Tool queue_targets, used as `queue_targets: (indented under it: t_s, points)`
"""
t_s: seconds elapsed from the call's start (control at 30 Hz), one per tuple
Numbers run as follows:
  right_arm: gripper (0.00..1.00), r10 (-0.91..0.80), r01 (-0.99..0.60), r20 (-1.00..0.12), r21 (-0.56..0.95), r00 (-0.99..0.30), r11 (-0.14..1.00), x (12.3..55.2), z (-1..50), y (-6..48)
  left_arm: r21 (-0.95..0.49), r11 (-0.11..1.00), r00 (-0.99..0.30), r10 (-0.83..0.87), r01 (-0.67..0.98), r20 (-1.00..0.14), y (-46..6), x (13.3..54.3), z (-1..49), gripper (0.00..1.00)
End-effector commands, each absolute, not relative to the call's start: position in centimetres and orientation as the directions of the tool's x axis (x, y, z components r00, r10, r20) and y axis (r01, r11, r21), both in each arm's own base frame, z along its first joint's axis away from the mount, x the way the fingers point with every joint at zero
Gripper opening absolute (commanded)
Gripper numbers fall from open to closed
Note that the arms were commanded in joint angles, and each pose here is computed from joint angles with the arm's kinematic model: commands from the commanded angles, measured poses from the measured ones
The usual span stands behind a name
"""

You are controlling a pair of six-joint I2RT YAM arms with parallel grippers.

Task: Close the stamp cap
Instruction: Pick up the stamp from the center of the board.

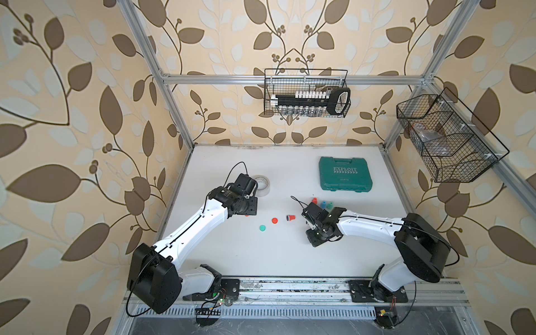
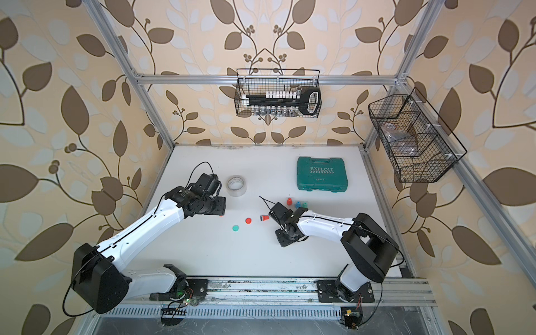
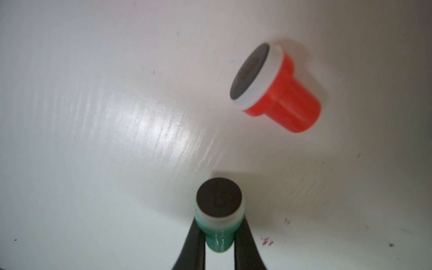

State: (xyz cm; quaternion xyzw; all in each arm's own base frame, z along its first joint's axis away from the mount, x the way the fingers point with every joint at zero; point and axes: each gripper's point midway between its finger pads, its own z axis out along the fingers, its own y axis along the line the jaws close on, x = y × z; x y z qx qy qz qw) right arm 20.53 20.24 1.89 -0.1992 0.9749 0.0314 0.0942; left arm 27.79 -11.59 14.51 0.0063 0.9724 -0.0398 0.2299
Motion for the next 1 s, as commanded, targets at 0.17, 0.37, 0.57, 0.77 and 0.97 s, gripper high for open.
queue_targets:
  t_s: [0.17,0.37,0.57,0.77,0.97]
  points:
    - [0.10,-0.448,-0.546,-0.442,0.121,-0.777,0.829,21.1,9.5,22.9,-0.311,0.948,-0.903,-0.080,0.062,-0.423,-15.1,26.5,17.8,0.62]
    - [0.09,-0.461,-0.683,-0.629,0.159,-0.626,0.713,20.6,14.2,24.4,-0.610,0.788,-0.936,-0.145,0.087,-0.321,-20.1,24.4,23.1,0.63]
    - [0.05,-0.464,-0.845,-0.777,0.159,-0.427,0.511,18.5,17.7,26.5,-0.757,0.645,-0.968,-0.109,0.103,-0.225,-24.5,21.7,26.7,0.63]
    - [0.02,-0.456,-0.893,-0.836,0.087,-0.306,0.441,18.0,19.9,26.7,-0.778,0.610,-0.972,-0.054,0.150,-0.229,-27.4,19.0,28.8,0.62]
    - [0.01,-0.415,-0.924,-0.890,0.020,-0.190,0.381,17.2,21.8,26.8,-0.786,0.601,-0.977,-0.033,0.148,-0.209,-28.6,17.9,28.9,0.60]
